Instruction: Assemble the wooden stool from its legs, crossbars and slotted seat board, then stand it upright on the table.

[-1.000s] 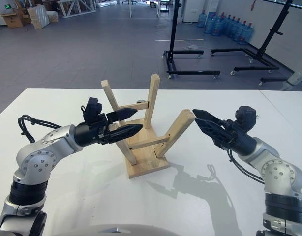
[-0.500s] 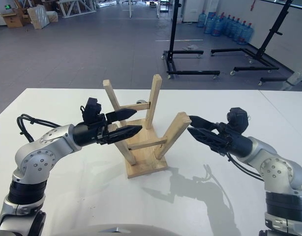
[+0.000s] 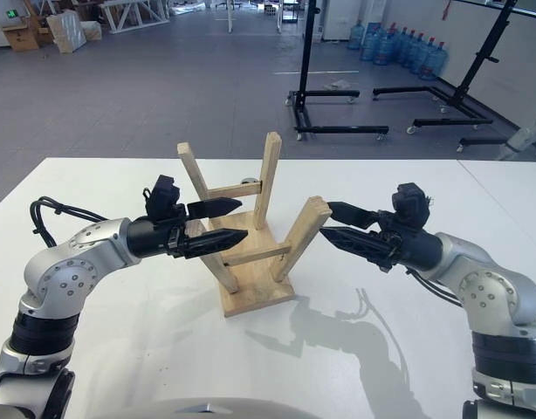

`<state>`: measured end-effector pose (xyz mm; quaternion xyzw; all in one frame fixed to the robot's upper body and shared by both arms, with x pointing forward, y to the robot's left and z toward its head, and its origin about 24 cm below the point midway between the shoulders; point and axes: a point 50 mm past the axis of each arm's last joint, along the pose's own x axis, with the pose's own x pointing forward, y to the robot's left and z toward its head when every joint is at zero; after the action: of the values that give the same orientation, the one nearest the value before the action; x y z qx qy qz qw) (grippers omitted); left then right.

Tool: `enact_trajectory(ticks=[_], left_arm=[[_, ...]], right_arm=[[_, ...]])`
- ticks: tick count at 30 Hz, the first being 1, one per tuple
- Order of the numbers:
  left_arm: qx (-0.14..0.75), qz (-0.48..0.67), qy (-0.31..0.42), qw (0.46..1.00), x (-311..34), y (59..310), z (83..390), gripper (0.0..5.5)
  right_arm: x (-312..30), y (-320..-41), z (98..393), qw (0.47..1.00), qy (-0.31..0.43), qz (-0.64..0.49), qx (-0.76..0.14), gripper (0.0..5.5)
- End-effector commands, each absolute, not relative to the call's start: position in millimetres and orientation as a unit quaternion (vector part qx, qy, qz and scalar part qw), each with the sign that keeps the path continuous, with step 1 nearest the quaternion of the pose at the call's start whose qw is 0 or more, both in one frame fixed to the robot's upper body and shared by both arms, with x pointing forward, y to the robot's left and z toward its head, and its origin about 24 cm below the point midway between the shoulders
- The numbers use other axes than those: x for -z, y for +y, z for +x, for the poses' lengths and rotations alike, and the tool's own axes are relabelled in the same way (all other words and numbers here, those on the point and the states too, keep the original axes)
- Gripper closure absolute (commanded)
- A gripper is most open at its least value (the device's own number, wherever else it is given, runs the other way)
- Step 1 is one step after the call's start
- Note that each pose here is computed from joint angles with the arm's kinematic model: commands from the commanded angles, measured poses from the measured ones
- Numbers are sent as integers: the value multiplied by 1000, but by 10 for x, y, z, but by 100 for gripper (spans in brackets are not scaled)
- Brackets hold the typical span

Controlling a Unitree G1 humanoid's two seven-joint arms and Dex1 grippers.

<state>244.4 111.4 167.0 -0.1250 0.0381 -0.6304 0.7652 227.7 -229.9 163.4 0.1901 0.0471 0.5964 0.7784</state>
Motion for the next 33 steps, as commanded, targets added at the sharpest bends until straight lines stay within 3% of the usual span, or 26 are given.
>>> enact_trajectory(ticks=[1, 11, 16, 22, 24, 27, 30, 33], left_arm=[[610, -99, 15, 786, -1768, 1090, 2598, 132], [577, -102, -31, 810, -1856, 1414, 2644, 11], [570, -132, -110, 804, -2125, 1596, 2573, 11], [534, -159, -188, 809, -2469, 1679, 2636, 11], [526, -167, -175, 816, -2428, 1596, 2686, 11], [534, -175, -108, 820, -2155, 1415, 2716, 11], [542, -160, 26, 824, -1476, 1183, 2683, 11], [541, -145, 84, 824, -1111, 1111, 2591, 11]], right_arm=[[-1397, -2052, 2131, 725, 116, 196, -650, 150], [-1613, -2377, 2198, 787, 50, 160, -594, 146], [-1816, -2406, 2213, 792, -4, 154, -591, 146], [-2319, -2304, 2309, 780, -130, 123, -599, 146], [-2435, -2129, 2327, 759, -163, 121, -619, 146], [-2331, -1893, 2405, 753, -166, 125, -625, 146], [-1816, -1720, 2469, 768, -74, 119, -625, 146], [-1574, -1696, 2468, 775, -43, 121, -619, 146]])
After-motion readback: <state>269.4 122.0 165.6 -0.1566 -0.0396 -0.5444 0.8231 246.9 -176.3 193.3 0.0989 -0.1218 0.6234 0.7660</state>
